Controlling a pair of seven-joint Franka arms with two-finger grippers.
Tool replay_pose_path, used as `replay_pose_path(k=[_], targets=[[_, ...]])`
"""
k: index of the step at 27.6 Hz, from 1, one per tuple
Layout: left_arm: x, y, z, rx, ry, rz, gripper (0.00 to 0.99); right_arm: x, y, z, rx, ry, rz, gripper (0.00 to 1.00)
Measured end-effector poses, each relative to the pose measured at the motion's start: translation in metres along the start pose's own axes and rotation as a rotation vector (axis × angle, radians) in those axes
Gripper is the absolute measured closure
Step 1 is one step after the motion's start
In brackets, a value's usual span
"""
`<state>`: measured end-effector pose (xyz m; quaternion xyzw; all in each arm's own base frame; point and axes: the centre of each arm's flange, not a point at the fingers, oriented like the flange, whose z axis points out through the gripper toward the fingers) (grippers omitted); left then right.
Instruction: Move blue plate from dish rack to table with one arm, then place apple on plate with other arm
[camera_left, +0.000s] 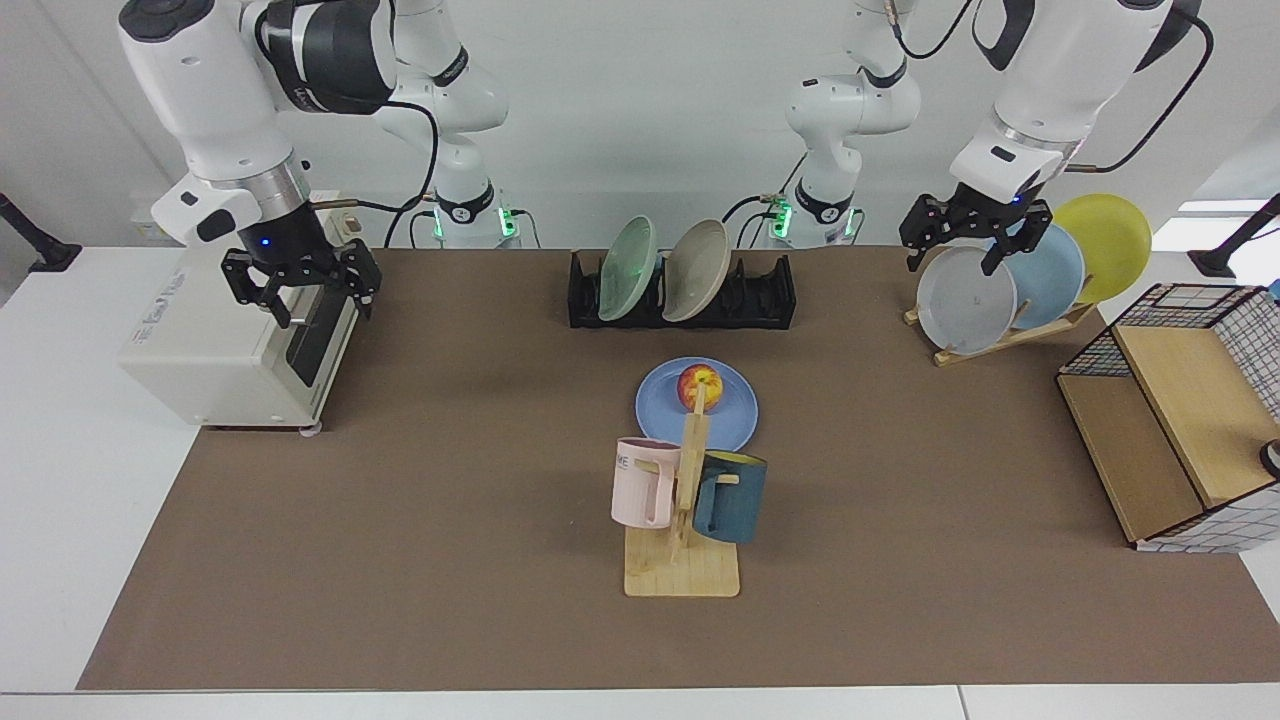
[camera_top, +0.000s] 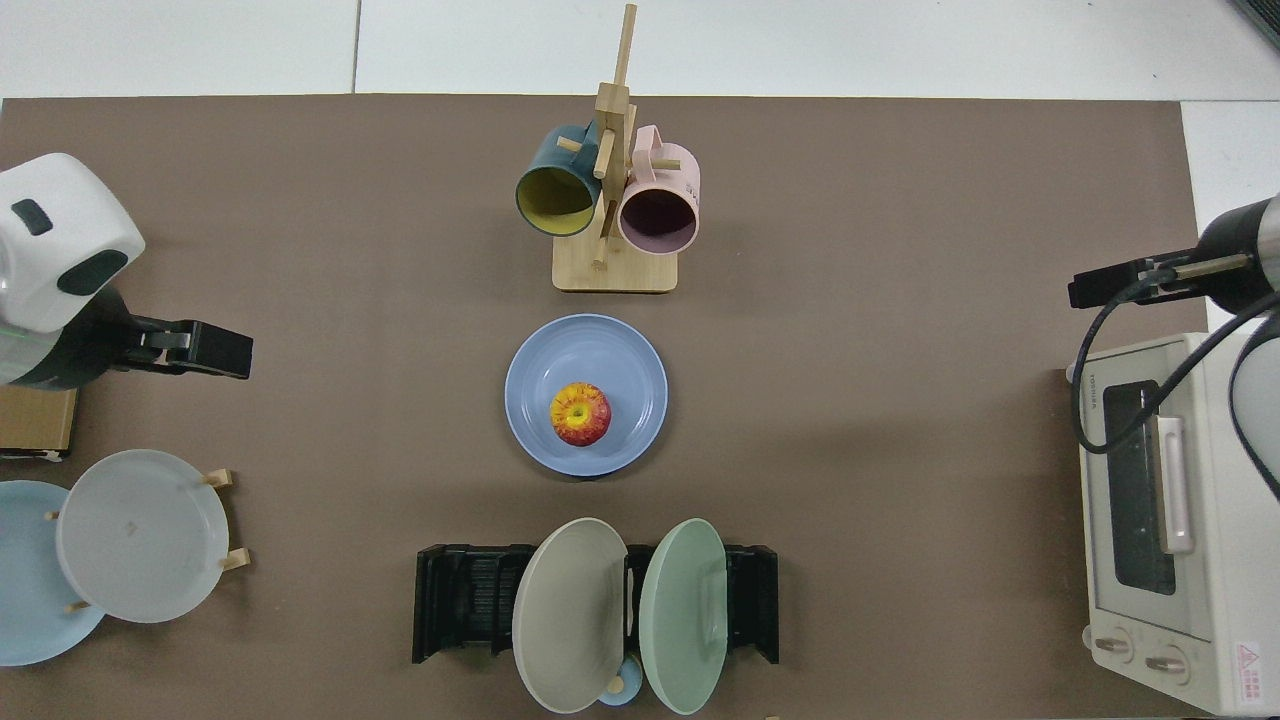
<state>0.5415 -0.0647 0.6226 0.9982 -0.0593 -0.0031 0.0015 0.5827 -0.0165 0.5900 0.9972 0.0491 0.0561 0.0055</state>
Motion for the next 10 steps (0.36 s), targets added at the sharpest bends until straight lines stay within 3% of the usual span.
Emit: replay_pose_path(k=[10], targets=[[0.0000, 0.0000, 0.0000, 0.000, 0.000, 0.000, 0.000, -0.0007, 0.0063, 0.0011, -0.001, 0.002, 0.011, 0.00]])
